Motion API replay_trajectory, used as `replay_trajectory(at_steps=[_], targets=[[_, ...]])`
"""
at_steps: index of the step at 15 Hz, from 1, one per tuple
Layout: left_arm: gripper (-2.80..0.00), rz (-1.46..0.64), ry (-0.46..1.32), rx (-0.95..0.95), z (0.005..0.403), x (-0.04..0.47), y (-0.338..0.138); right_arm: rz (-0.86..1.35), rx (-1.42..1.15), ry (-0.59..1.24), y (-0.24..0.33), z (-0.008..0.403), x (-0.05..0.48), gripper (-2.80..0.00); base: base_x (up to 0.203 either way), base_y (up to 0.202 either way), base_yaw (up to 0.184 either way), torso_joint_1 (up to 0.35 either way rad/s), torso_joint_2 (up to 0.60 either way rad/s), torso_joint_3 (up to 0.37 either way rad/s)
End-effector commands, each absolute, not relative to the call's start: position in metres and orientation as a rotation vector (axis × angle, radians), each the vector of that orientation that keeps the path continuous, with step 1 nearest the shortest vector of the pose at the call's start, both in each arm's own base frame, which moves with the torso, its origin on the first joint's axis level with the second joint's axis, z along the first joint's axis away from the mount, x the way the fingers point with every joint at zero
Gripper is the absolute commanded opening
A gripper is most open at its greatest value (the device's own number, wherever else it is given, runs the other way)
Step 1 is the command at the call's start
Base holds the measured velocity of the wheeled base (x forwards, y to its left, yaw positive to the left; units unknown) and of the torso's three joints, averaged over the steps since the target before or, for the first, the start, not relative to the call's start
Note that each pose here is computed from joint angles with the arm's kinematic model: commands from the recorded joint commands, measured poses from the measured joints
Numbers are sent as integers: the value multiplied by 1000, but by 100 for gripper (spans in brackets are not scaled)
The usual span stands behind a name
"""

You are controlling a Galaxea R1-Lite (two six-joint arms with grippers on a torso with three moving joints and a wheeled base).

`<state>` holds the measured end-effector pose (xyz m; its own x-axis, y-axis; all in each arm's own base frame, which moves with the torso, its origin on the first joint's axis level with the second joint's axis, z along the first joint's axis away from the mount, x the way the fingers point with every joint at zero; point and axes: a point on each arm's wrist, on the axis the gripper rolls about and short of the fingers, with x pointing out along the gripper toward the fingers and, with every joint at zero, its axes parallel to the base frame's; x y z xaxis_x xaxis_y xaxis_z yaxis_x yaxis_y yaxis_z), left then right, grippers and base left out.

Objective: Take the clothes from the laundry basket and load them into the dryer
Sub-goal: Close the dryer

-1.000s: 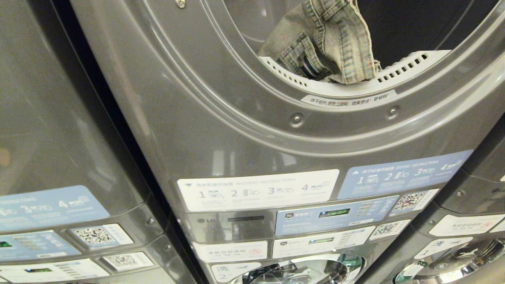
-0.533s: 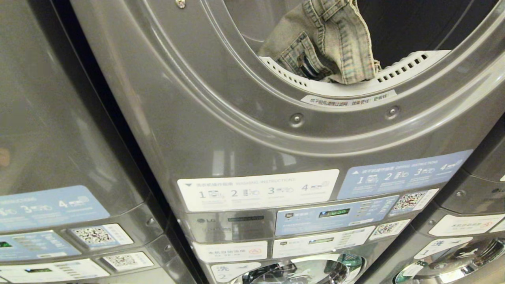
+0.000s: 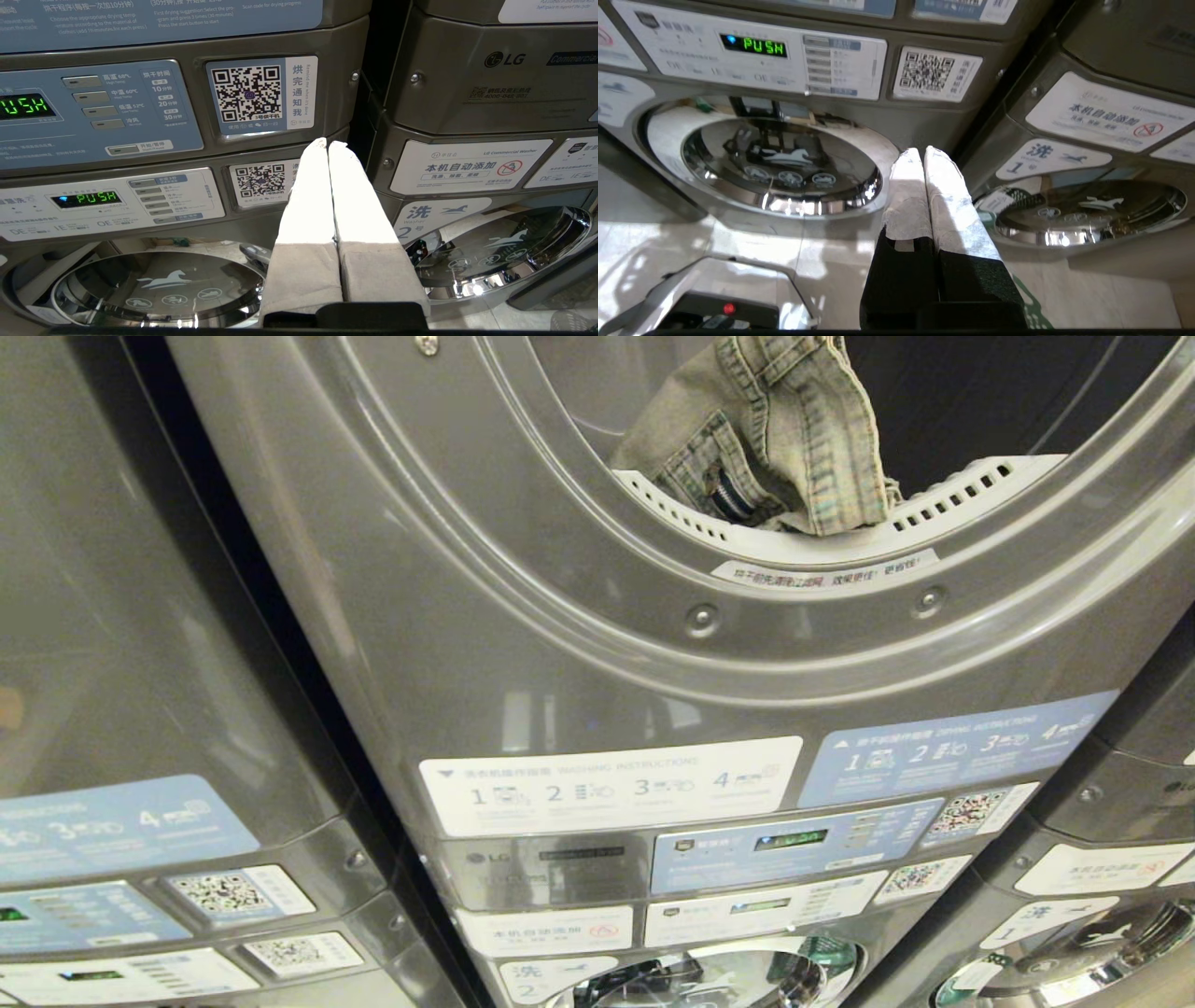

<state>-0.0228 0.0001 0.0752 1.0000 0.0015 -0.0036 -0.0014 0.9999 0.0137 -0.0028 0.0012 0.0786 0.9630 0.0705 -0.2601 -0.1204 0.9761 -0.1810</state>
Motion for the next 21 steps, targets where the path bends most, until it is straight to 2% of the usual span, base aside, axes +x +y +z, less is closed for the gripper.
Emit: replay_trajectory(at_steps=[1, 5, 21], targets=[[-280, 2, 3, 14, 75, -23, 0, 106, -197, 203, 1, 78, -7, -280, 0, 0, 0, 0, 0, 0], [-280, 2, 3, 14, 75, -23, 0, 46, -191, -2, 1, 75, -23, -280, 0, 0, 0, 0, 0, 0], [-280, 2, 3, 14, 75, -23, 0, 49, -164, 1, 2, 75, -23, -280, 0, 0, 0, 0, 0, 0]])
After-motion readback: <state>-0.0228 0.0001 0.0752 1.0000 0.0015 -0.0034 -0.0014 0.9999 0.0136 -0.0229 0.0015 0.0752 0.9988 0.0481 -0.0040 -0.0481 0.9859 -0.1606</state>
